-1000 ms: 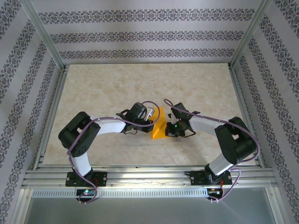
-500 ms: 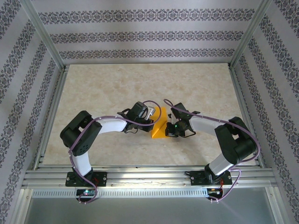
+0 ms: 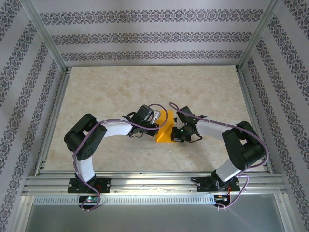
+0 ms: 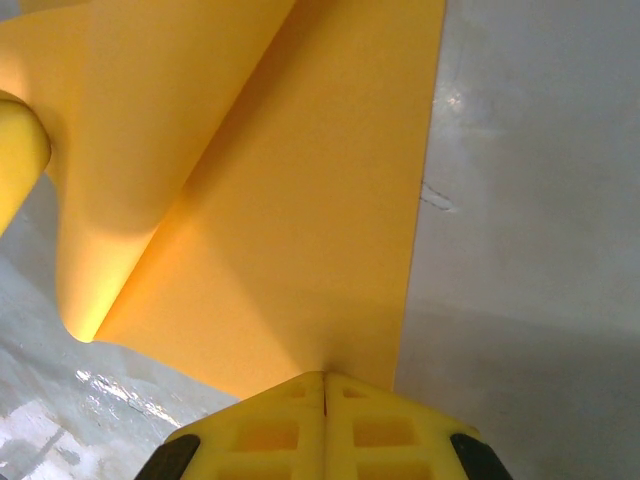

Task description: Fold a paper plane with a square sheet of paper (pick it up from the middle)

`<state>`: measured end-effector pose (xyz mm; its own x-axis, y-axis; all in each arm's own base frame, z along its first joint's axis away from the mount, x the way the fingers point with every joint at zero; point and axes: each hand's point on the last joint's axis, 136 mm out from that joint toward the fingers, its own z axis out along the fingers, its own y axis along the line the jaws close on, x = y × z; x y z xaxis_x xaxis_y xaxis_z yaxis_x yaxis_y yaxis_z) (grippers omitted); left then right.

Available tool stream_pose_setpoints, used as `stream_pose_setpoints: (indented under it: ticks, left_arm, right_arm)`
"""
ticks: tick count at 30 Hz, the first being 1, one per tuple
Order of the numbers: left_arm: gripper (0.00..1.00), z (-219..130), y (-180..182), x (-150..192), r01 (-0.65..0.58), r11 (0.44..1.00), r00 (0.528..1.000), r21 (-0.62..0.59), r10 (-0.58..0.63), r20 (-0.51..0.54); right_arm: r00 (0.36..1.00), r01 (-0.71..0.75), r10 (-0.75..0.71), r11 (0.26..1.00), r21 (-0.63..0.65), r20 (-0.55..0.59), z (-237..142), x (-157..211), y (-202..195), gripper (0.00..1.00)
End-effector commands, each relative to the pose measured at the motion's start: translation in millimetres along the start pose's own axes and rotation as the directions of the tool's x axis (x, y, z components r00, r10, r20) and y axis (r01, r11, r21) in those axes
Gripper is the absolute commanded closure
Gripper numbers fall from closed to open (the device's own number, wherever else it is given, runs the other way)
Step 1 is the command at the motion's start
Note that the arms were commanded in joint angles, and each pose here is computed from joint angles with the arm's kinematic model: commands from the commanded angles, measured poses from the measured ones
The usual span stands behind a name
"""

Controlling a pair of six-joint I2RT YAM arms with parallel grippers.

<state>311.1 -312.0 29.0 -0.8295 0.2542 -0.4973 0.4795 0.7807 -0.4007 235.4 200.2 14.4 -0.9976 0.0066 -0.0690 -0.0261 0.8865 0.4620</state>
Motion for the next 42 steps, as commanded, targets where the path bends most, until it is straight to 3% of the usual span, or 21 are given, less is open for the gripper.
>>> stream_pose_setpoints:
  ticks: [1,7,20,42]
  left_arm:
    - [0.98,-0.6,2.5,-1.6,-0.002,1.000,1.000,0.009,0.002,-0.009]
    - [0.98,-0.8,0.7,-2.2,0.001,1.000,1.000,0.016,-0.001,-0.009]
    - [0.98,-0.8,-1.3,-9.2,-0.021,1.000,1.000,0.015,0.021,-0.007]
    - [0.98,9.0,4.5,-13.0,-0.043,0.999,0.999,-0.013,0.043,-0.028]
  right_arm:
    - [1.000,-0.003,0.003,0.999,-0.047,0.005,-6.1,-4.4,13.2,0.95]
    - [0.998,-0.022,0.030,0.989,-0.143,0.054,-11.9,-20.7,37.8,0.94]
    - [0.999,-0.018,0.018,1.000,0.018,-0.044,11.6,1.7,-2.8,0.96]
    - [0.997,-0.003,0.004,1.000,0.006,-0.076,14.1,5.0,-3.4,0.95]
